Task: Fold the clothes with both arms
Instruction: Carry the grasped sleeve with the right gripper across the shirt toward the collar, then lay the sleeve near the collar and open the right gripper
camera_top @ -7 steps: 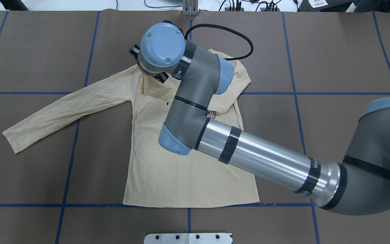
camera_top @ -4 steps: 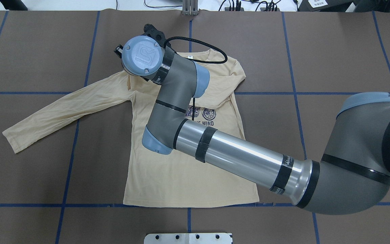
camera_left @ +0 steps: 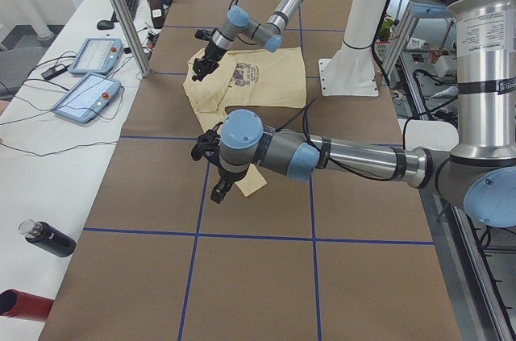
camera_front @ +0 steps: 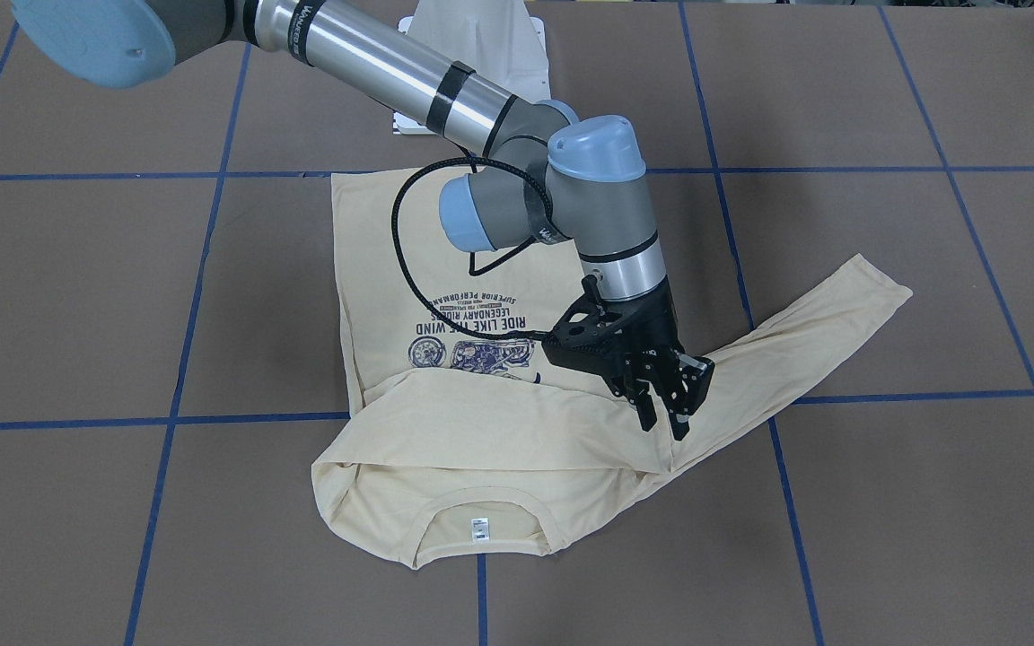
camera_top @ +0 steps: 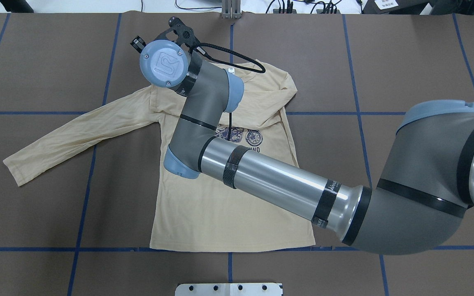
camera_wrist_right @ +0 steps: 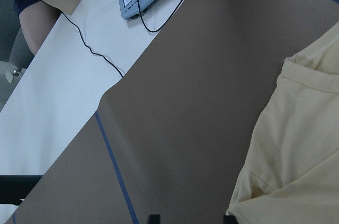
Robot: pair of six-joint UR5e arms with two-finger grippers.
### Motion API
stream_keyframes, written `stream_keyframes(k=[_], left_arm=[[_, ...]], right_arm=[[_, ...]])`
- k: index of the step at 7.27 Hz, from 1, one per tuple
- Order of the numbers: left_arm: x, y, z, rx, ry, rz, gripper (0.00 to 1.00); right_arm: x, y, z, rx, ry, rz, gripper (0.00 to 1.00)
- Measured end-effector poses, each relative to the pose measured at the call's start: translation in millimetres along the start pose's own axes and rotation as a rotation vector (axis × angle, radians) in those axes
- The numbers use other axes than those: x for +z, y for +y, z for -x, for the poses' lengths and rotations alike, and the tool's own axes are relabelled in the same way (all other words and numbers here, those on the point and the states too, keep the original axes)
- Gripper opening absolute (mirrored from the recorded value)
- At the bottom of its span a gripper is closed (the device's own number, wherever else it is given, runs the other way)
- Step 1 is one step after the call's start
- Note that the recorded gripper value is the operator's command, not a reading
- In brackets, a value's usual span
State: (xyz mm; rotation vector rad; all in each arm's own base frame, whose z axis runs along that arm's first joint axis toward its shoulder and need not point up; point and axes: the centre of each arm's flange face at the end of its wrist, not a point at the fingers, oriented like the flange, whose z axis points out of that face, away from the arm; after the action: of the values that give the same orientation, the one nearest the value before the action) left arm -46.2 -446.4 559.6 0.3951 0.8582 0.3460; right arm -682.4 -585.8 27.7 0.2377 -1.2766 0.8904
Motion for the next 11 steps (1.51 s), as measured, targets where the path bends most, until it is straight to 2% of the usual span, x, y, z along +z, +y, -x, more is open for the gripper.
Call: stream_keyframes(k=[2, 3, 5, 6, 7, 9, 11], left_arm=[[11, -1, -5, -0.068, 0.035, 0.009, 0.99], [27, -4, -13, -0.092, 0.048, 0.012, 0.98], [80, -3, -23, -0.082, 0.046, 0.017, 0.99], [111, 4, -28, -0.111, 0.052, 0.036, 0.98], [142, 13, -33, -0.124, 0.067, 0.06, 0.93], [193, 18, -49, -0.081, 0.109, 0.114, 0.82], [223, 10, -63, -0.042, 0.136, 0.145, 0.7]], right_arm=[[-6, 0, 6, 0.053, -0.021, 0.007, 0.99], [-15, -4, -5, 0.081, -0.036, 0.032, 0.99], [-35, -36, -64, 0.096, -0.052, 0.081, 0.99], [-39, -49, -86, 0.091, -0.045, 0.088, 0.99], [-40, -56, -100, 0.087, -0.039, 0.09, 0.99], [-39, -63, -121, 0.073, -0.024, 0.089, 0.99], [-37, -63, -135, 0.052, -0.013, 0.089, 0.99]])
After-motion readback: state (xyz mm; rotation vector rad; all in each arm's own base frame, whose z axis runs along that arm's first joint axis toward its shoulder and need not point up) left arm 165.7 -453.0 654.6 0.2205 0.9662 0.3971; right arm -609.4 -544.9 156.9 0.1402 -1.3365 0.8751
